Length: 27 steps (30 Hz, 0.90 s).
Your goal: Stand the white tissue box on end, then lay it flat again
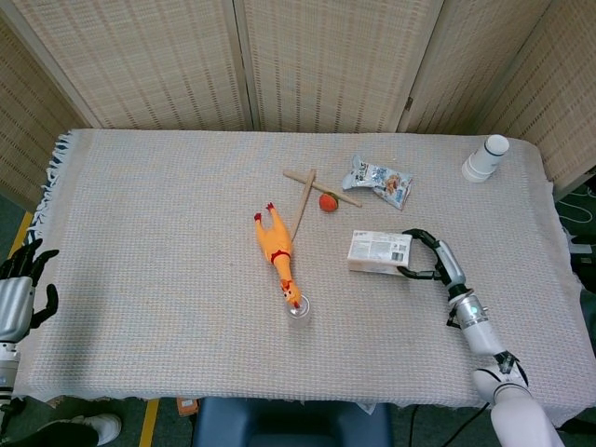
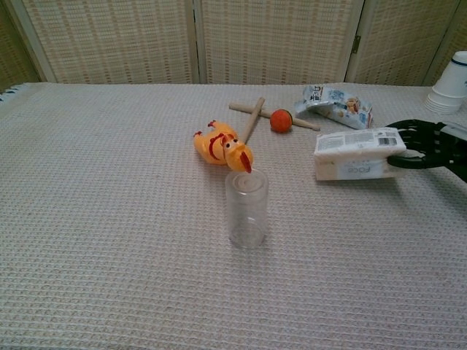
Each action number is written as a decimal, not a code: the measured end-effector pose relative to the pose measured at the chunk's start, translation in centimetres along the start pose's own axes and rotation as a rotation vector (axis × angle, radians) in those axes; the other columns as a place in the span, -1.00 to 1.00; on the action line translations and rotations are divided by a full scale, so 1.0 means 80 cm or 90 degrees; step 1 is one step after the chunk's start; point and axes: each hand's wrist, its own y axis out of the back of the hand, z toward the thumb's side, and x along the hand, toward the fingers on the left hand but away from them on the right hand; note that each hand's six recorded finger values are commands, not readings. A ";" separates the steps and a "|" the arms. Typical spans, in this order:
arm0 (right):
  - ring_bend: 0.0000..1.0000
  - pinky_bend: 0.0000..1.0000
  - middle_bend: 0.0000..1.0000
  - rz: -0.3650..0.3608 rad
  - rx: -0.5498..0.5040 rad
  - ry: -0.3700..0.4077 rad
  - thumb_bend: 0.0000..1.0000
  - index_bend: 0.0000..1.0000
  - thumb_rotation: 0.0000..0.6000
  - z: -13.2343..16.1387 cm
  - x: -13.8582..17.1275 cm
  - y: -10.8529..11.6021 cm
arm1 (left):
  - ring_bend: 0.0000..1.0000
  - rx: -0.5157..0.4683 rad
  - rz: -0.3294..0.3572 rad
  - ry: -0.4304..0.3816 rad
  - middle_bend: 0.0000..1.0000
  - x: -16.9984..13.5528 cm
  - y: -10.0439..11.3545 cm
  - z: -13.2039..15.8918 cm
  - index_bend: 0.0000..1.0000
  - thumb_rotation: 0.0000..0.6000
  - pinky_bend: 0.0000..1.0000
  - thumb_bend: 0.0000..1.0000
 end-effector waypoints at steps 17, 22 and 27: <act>-0.60 -1.00 -0.18 0.022 0.043 -0.017 -0.28 -0.44 1.00 -0.002 -0.010 -0.013 | -1.00 0.008 -0.011 0.006 -1.00 0.005 -0.007 -0.001 -0.66 1.00 -0.72 0.25; -0.98 -1.00 -0.72 0.045 0.099 -0.030 -0.66 -0.88 1.00 -0.005 -0.012 -0.014 | -1.00 0.008 -0.013 0.007 -1.00 0.004 -0.008 -0.001 -0.66 1.00 -0.72 0.25; -1.00 -1.00 -0.99 0.061 0.118 -0.027 -0.84 -0.99 1.00 0.000 -0.015 -0.012 | -1.00 0.009 -0.014 0.005 -1.00 0.004 -0.008 0.000 -0.66 1.00 -0.72 0.25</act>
